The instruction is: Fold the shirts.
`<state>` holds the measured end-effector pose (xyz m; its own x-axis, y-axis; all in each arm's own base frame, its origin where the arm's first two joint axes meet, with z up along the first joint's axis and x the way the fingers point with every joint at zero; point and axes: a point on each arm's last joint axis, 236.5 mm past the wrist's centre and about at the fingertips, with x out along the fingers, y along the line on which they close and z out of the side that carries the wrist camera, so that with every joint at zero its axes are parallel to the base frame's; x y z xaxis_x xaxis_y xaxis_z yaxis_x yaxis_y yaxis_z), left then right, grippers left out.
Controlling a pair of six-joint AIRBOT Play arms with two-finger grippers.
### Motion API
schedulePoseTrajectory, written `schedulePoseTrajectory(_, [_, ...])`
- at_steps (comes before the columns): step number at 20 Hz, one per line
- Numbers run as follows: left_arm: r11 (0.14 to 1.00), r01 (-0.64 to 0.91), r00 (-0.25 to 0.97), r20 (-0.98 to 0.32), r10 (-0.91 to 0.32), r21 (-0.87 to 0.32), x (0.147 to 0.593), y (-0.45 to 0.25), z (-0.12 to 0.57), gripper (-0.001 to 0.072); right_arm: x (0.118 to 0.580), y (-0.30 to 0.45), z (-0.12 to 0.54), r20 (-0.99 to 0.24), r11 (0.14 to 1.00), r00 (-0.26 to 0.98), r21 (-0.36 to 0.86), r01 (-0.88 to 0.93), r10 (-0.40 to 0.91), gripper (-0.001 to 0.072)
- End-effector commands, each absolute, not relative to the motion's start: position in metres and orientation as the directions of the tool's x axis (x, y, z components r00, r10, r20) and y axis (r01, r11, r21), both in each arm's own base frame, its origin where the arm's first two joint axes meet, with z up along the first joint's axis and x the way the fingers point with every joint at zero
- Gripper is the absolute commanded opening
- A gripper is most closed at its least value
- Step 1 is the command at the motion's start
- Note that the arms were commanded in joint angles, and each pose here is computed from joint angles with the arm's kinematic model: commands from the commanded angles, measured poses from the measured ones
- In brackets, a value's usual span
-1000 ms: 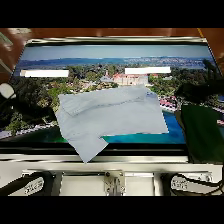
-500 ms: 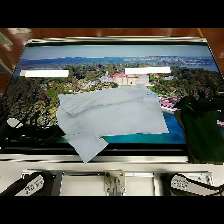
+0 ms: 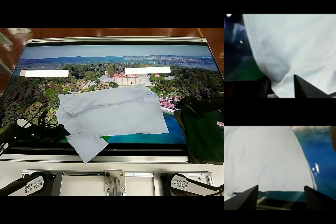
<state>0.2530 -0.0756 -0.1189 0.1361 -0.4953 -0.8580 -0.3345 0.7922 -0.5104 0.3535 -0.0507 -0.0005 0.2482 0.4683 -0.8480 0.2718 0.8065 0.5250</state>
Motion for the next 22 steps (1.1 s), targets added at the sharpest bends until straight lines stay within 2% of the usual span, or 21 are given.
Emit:
schedulePoseTrajectory(1, [0.797,-0.329,0.133,-0.86,-0.492,-0.507,0.255,-0.077,-0.125,0.019,0.33,-0.068,-0.014,-0.905,0.852,0.151,0.426,0.305,0.398,0.0672])
schedulePoseTrajectory(2, [0.803,-0.31,0.132,-0.86,-0.494,-0.509,0.254,-0.077,-0.124,0.0068,0.326,-0.069,-0.018,-0.91,0.856,0.132,0.415,0.308,0.393,0.0673])
schedulePoseTrajectory(3, [0.811,-0.278,0.123,-0.857,-0.501,-0.515,0.253,-0.079,-0.123,0.0038,0.319,-0.068,-0.023,-0.912,0.857,0.111,0.409,0.315,0.395,0.0672])
schedulePoseTrajectory(6, [0.816,-0.223,0.097,-0.845,-0.525,-0.533,0.25,-0.083,-0.113,0.0038,0.281,-0.064,-0.047,-0.902,0.856,0.001,0.41,0.315,0.431,0.0674])
schedulePoseTrajectory(10, [0.822,-0.145,0.112,-0.835,-0.539,-0.55,0.257,-0.086,-0.098,0.0038,0.289,-0.071,-0.067,-0.888,0.779,0.108,0.446,0.44,0.447,0.0673])
schedulePoseTrajectory(12, [0.825,-0.082,0.1,-0.829,-0.551,-0.559,0.256,-0.088,-0.092,0.0038,0.283,-0.064,-0.075,-0.875,0.764,0.082,0.459,0.453,0.477,0.0673])
schedulePoseTrajectory(17, [0.822,-0.072,0.107,-0.823,-0.557,-0.565,0.259,-0.09,-0.085,0.0038,0.287,-0.038,-0.098,-0.798,0.676,0.06,0.546,0.496,0.6,0.0672])
schedulePoseTrajectory(22, [0.793,-0.062,0.153,-0.791,-0.592,-0.606,0.273,-0.097,-0.071,0.0038,0.296,-0.012,-0.116,-0.799,0.712,0.013,0.542,0.448,0.601,0.0672])
